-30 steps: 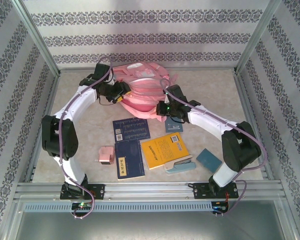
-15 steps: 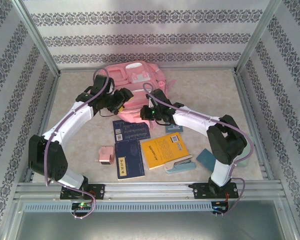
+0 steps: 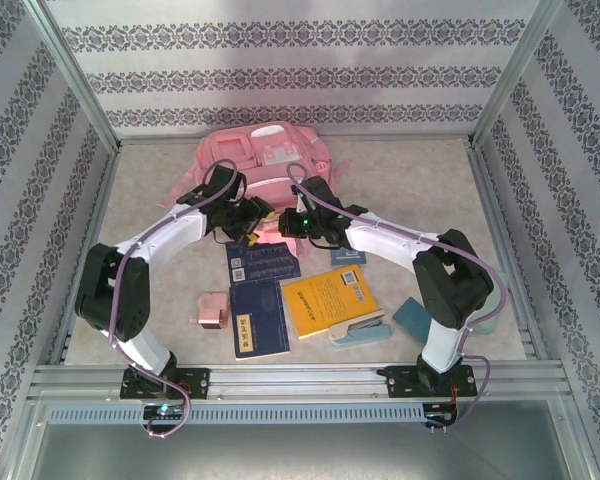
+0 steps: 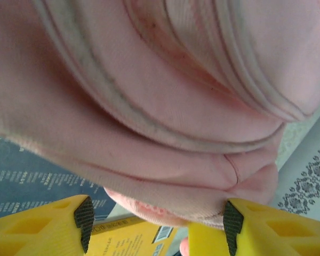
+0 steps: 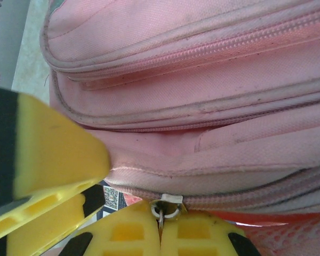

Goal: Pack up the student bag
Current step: Unzip the student bag at the top-center of the table.

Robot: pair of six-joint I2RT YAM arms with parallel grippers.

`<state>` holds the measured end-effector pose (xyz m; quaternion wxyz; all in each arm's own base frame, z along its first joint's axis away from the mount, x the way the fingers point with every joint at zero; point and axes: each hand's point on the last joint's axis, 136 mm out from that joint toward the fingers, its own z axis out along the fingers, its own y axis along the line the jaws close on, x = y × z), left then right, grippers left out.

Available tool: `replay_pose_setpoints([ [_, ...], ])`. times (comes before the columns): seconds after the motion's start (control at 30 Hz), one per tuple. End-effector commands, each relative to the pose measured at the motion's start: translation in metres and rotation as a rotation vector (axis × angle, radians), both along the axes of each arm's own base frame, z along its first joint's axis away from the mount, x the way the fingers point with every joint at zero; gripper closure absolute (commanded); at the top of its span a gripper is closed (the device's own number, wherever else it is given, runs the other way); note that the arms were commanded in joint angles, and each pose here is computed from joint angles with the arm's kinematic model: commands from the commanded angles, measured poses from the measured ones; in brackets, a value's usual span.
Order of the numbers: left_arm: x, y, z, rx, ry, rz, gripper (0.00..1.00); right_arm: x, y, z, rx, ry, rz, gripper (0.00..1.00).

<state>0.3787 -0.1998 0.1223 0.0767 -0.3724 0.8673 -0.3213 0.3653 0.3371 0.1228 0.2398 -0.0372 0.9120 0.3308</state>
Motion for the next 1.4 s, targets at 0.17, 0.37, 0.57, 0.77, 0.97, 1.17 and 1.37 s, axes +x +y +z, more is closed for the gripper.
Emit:
replay_pose_setpoints([
  [0.17, 0.037, 0.000, 0.003, 0.010, -0.035, 0.066, 0.49, 0.005, 0.014, 0.009, 0.026, -0.064, 0.042, 1.00],
  [0.37, 0.043, 0.013, 0.001, 0.023, -0.037, 0.083, 0.92, 0.006, -0.002, -0.002, -0.063, -0.063, 0.041, 1.00],
  [0.57, 0.046, 0.030, 0.013, 0.042, -0.068, 0.104, 1.00, 0.011, -0.033, -0.014, -0.138, -0.040, 0.012, 1.00],
  [0.77, 0.046, 0.052, 0.025, 0.056, -0.091, 0.133, 1.00, 0.016, -0.064, -0.014, -0.206, -0.040, 0.003, 1.00],
  [0.97, 0.046, 0.068, 0.040, 0.055, -0.117, 0.150, 1.00, 0.028, -0.093, -0.017, -0.196, -0.005, -0.029, 1.00],
  [1.17, 0.046, 0.073, 0.064, 0.058, -0.165, 0.136, 1.00, 0.055, -0.110, -0.019, -0.177, 0.022, -0.075, 1.00],
  [1.37, 0.043, 0.079, 0.080, 0.076, -0.198, 0.121, 1.00, 0.081, -0.124, -0.017, -0.112, 0.054, -0.115, 0.97],
])
